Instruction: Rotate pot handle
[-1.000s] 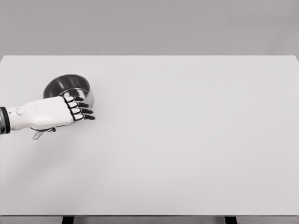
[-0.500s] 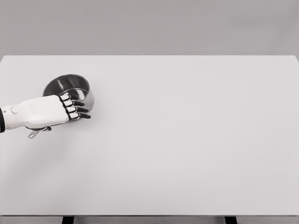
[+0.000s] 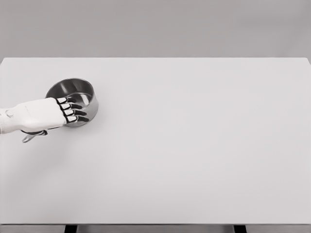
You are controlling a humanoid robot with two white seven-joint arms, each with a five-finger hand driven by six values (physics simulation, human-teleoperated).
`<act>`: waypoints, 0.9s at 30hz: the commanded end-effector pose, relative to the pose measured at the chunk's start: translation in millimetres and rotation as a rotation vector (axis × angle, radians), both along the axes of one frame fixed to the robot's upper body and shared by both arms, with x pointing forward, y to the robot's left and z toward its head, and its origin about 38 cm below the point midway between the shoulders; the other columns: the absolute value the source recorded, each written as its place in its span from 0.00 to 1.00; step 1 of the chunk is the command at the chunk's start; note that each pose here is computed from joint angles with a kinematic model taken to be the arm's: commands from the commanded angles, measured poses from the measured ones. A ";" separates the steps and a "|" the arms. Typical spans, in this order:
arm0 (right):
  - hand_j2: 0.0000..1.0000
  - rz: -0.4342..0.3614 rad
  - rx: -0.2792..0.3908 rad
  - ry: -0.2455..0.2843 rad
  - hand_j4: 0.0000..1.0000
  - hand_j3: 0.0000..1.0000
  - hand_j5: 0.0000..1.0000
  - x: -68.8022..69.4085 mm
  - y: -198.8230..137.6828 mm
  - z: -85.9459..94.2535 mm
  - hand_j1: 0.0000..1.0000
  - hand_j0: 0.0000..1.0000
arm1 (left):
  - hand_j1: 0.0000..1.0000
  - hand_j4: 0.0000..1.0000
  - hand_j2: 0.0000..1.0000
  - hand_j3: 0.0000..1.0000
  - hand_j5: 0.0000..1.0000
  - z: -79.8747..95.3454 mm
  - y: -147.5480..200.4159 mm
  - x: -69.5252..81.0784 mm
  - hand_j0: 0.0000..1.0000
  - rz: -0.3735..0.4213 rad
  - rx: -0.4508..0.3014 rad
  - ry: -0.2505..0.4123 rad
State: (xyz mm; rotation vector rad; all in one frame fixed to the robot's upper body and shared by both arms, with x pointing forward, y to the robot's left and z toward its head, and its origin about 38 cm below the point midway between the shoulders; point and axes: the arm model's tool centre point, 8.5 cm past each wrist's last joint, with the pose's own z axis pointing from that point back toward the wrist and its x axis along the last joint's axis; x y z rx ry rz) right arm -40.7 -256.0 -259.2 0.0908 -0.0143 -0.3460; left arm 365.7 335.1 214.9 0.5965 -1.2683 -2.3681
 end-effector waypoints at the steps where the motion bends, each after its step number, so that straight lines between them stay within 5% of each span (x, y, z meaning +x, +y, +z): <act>1: 1.00 0.000 0.001 0.001 1.00 1.00 1.00 -0.1 0.1 0.0 1.00 1.00 | 1.00 1.00 1.00 1.00 1.00 0.8 1.8 0.6 1.00 0.007 -0.002 0.000; 11: 1.00 0.000 0.000 -0.001 1.00 1.00 1.00 0.1 0.0 0.0 1.00 1.00 | 1.00 1.00 1.00 1.00 1.00 7.6 9.5 1.8 1.00 0.026 -0.013 -0.004; 27: 1.00 0.000 0.001 0.001 1.00 1.00 1.00 -0.1 0.1 0.0 1.00 1.00 | 1.00 1.00 1.00 1.00 1.00 18.0 13.9 -6.9 1.00 0.063 -0.244 0.117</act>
